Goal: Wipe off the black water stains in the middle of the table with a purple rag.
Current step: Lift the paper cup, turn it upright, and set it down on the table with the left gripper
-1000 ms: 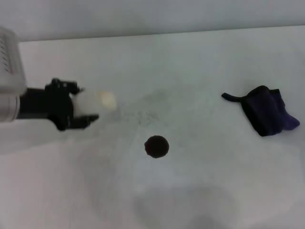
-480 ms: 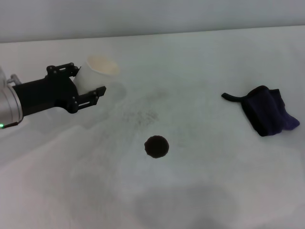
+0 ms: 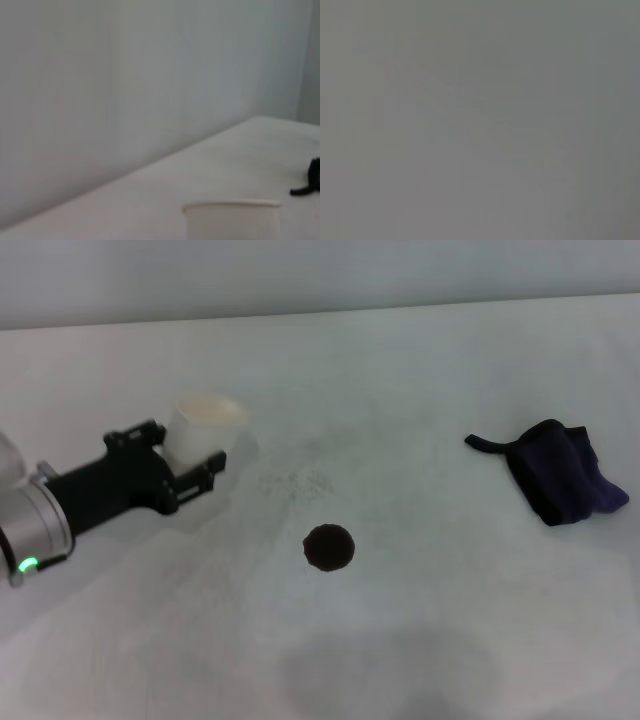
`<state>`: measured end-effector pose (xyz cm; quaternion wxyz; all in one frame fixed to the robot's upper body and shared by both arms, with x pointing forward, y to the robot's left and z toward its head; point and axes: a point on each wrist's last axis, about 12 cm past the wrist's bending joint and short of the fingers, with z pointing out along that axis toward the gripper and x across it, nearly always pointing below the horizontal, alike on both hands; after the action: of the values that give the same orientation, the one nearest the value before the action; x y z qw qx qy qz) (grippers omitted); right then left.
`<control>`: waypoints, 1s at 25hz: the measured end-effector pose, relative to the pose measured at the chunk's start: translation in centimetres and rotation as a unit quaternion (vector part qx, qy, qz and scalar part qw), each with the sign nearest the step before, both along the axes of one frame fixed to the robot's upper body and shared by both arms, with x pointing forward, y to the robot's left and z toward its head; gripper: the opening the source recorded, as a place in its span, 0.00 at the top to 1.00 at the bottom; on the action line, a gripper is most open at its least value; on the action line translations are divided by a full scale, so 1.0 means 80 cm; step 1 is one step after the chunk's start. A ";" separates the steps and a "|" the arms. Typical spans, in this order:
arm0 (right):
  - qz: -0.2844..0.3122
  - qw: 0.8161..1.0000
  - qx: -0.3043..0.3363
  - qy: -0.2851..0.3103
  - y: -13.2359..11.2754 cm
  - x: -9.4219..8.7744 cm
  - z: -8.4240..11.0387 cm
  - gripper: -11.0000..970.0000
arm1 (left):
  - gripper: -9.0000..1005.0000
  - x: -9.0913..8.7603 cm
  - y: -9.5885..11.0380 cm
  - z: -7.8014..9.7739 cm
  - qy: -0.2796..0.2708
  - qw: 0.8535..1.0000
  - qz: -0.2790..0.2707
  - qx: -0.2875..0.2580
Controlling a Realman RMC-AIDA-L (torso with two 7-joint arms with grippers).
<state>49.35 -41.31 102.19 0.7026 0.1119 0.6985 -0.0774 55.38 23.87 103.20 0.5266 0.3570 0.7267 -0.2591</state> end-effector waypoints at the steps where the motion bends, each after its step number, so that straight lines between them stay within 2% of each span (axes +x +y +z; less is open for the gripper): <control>1: 0.000 1.000 0.000 -0.001 0.000 0.000 0.001 0.47 | 0.35 -0.003 -0.003 -0.006 0.007 1.000 0.001 0.002; 5: 0.001 1.000 0.000 -0.003 0.000 0.000 0.001 0.47 | 0.35 -0.013 -0.005 -0.022 0.027 1.000 0.008 0.010; 12: 0.002 1.000 -0.001 -0.001 0.001 0.001 0.001 0.47 | 0.35 -0.024 0.003 -0.031 0.037 0.999 0.031 0.001; 18: 0.001 1.000 0.000 0.001 0.000 -0.001 -0.001 0.47 | 0.35 -0.033 0.013 -0.045 0.046 0.997 0.053 0.027; 25: 0.000 1.000 0.002 0.002 0.000 -0.002 -0.001 0.47 | 0.35 -0.042 0.013 -0.053 0.047 0.997 0.049 0.038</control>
<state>49.17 -41.33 102.07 0.7011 0.1128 0.6999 -0.0761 52.00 24.89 98.95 0.4895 0.3284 0.7768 -0.2217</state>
